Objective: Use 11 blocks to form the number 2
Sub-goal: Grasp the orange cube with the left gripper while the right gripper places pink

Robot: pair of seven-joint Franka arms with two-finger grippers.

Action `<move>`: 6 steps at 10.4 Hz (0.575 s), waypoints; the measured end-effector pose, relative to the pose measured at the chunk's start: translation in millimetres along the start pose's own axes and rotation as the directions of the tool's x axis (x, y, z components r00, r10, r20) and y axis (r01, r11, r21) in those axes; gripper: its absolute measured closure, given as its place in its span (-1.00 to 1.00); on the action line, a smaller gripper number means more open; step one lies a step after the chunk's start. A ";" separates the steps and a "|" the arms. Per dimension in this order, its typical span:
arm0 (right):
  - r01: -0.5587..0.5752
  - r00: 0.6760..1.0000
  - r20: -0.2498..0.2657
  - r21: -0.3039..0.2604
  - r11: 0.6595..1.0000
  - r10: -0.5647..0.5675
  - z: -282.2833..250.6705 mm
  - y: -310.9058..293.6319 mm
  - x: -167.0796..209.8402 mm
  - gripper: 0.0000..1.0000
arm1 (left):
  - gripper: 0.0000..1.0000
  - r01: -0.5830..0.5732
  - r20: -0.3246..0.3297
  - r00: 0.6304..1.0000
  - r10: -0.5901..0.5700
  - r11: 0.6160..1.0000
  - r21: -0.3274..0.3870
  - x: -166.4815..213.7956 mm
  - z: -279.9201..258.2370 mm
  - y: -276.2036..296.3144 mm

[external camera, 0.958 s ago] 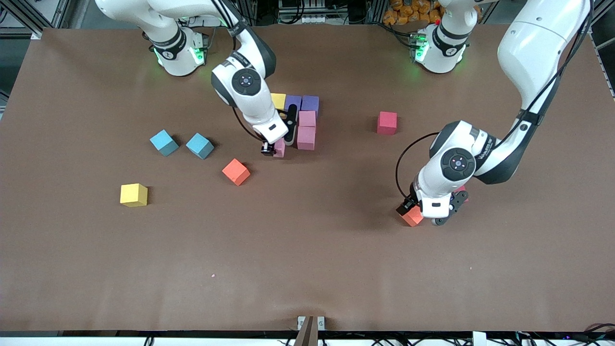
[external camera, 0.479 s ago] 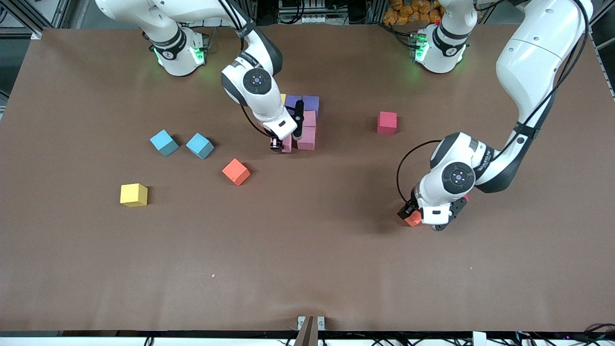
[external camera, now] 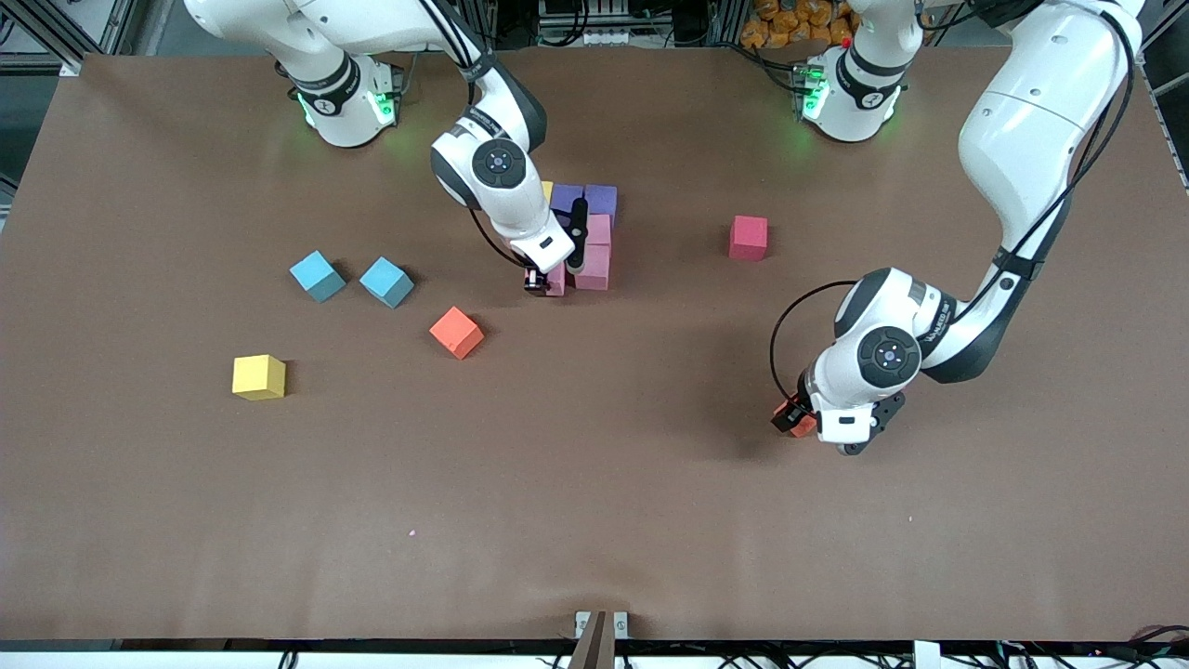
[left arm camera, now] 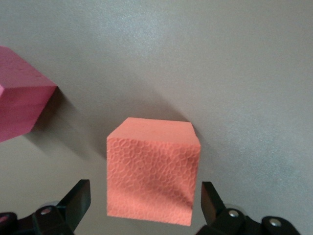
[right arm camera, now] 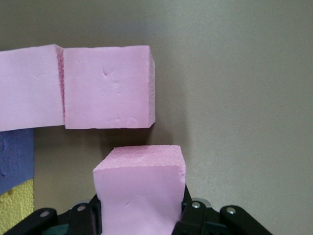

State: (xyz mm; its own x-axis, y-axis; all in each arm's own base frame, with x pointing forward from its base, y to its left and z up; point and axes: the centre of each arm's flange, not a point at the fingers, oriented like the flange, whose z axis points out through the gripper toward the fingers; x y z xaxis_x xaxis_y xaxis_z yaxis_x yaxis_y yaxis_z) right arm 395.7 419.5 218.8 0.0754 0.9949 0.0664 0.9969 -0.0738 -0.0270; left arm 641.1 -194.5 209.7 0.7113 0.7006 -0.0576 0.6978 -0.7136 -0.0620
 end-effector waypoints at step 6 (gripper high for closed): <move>-0.004 1.000 -0.019 0.000 1.000 0.004 9.0 -9.3 7.7 -0.12 | -1.00 -0.027 -0.020 0.999 0.028 0.999 0.024 4.5 18.6 -0.3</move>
State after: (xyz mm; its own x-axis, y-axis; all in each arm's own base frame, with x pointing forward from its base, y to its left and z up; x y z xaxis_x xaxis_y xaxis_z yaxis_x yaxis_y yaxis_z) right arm 386.8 428.4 210.5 0.0795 0.9931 0.0857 0.9966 -0.0774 -0.0270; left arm 642.5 -191.1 190.9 0.7320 0.6802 -0.0390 0.6759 -0.7322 -0.0841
